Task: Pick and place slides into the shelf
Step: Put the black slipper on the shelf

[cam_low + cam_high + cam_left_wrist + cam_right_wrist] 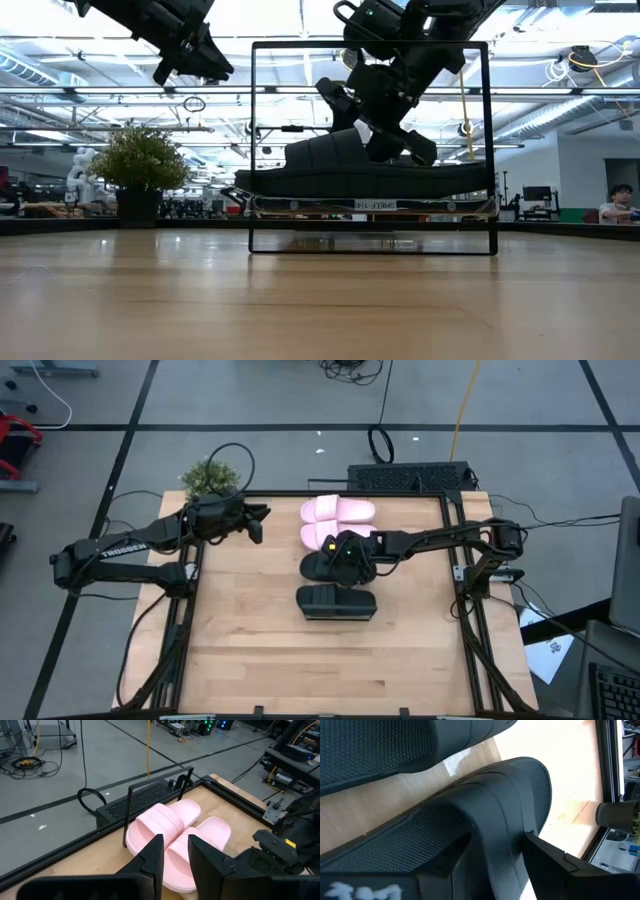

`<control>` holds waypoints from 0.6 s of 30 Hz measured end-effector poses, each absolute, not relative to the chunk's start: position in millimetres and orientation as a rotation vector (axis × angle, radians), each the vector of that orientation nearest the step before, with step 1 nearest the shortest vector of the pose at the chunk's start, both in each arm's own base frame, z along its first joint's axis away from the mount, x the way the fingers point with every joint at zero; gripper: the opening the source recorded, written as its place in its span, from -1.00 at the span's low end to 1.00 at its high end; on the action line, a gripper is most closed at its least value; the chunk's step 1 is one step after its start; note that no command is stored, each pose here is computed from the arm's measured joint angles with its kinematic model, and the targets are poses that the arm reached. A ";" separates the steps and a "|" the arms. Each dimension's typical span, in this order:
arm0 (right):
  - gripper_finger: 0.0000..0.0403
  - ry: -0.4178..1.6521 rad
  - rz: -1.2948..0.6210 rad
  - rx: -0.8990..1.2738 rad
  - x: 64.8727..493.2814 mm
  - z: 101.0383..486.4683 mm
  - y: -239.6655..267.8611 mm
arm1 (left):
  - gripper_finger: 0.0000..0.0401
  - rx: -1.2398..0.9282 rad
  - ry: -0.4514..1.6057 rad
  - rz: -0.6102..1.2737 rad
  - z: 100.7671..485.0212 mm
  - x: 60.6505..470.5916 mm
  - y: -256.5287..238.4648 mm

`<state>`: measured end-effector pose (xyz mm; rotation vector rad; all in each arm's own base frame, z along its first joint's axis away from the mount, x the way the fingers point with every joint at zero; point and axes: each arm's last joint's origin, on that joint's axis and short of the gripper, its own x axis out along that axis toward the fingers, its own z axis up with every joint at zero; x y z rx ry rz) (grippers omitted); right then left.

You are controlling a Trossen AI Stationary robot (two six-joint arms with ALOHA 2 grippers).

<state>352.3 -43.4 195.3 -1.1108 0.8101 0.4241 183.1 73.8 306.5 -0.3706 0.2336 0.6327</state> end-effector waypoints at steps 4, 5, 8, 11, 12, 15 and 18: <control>-0.19 0.808 0.428 -1.112 352.3 195.3 -43.4 | -0.59 -0.374 0.233 0.627 306.6 183.7 72.6; -0.20 0.806 0.430 -1.112 352.3 195.4 -42.9 | -0.59 -0.376 0.232 0.626 306.6 183.8 72.3; -0.20 0.803 0.434 -1.117 352.6 195.5 -41.3 | -0.59 -0.376 0.232 0.622 306.6 184.1 71.5; -0.20 0.804 0.434 -1.119 352.5 195.4 -41.2 | -0.59 -0.375 0.232 0.622 306.6 184.1 71.4; -0.20 0.805 0.432 -1.120 352.5 195.4 -41.3 | -0.59 -0.375 0.232 0.622 306.6 184.1 71.4; -0.20 0.817 0.417 -1.128 352.5 195.6 -41.7 | -0.59 -0.371 0.233 0.624 306.6 184.1 71.5; -0.20 0.830 0.392 -1.122 352.6 195.8 -42.2 | -0.59 -0.367 0.234 0.623 306.6 184.1 71.5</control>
